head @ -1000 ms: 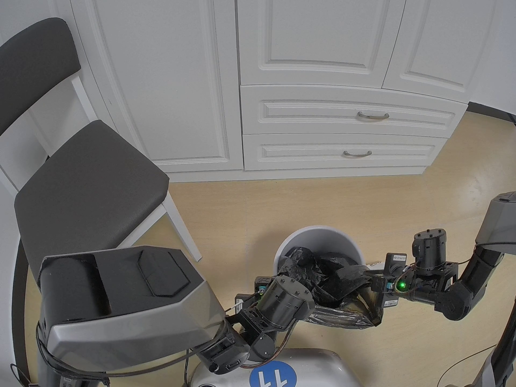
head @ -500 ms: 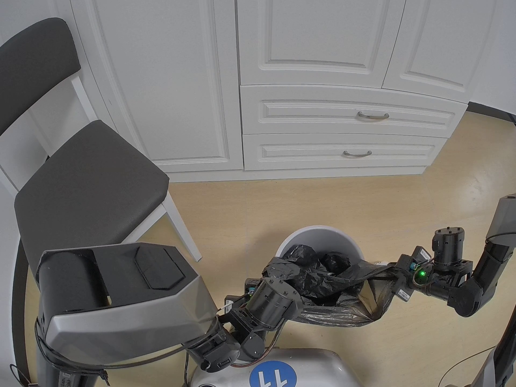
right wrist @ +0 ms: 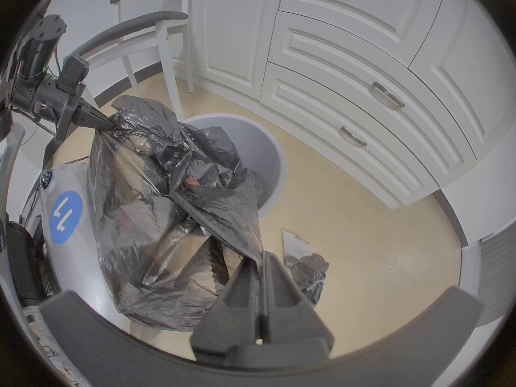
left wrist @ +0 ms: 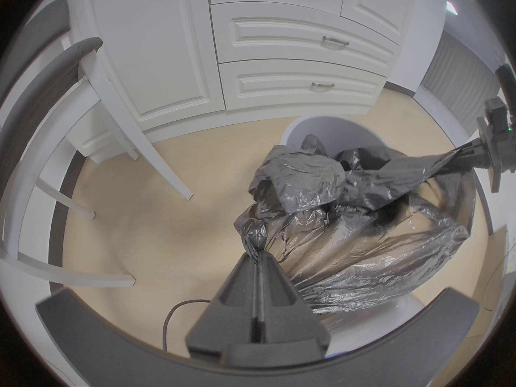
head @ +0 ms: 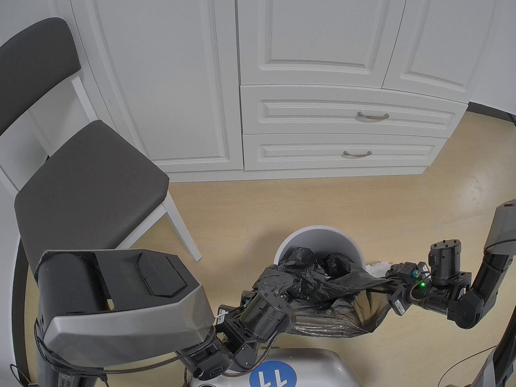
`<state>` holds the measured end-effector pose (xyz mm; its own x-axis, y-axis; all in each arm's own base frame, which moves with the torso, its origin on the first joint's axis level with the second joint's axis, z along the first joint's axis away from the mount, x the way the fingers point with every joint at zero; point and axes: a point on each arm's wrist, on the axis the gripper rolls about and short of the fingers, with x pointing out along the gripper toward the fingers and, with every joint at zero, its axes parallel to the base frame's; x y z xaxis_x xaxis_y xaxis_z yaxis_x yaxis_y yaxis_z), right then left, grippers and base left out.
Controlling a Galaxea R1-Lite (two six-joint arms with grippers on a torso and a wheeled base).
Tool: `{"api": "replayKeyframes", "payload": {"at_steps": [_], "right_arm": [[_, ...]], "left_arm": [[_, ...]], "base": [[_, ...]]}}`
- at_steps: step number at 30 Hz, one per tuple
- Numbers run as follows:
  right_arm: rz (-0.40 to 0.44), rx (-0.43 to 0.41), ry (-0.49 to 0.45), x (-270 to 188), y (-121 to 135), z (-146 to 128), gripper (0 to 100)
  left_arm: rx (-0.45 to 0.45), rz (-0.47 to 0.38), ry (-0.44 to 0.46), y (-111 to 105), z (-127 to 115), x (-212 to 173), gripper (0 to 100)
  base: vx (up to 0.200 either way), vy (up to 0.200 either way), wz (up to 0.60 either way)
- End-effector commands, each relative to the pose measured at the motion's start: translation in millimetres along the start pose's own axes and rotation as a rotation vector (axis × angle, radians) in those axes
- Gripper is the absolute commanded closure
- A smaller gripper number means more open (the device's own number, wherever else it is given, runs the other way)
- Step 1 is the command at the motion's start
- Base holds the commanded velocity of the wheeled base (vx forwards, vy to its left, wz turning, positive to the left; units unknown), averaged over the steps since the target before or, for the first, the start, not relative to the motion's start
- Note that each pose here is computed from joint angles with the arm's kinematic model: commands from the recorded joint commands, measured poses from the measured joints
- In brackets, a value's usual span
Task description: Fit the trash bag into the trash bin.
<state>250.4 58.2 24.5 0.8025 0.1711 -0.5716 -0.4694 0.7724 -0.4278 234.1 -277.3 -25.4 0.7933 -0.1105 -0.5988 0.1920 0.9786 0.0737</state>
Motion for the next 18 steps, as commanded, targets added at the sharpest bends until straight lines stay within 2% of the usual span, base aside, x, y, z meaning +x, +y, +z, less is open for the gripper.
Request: {"api": "replayKeyframes", "payload": {"at_steps": [1, 12, 18], "right_arm": [[-0.041, 0.006, 0.025, -8.5, -3.2, -3.7, 100], [-0.115, -0.055, 0.088, -13.4, -23.9, -19.3, 100], [-0.127, -0.096, 0.116, -17.4, -28.9, -26.4, 100]], "left_arm": [[0.012, 0.012, 0.021, 4.8, -6.2, 0.7, 100], [0.029, -0.005, 0.018, 4.1, -2.9, 0.1, 100], [0.04, -0.011, 0.017, 1.0, -4.1, 0.2, 100]], "base": [[0.0, 0.0, 0.0], [0.0, 0.0, 0.0], [0.0, 0.0, 0.0]]}}
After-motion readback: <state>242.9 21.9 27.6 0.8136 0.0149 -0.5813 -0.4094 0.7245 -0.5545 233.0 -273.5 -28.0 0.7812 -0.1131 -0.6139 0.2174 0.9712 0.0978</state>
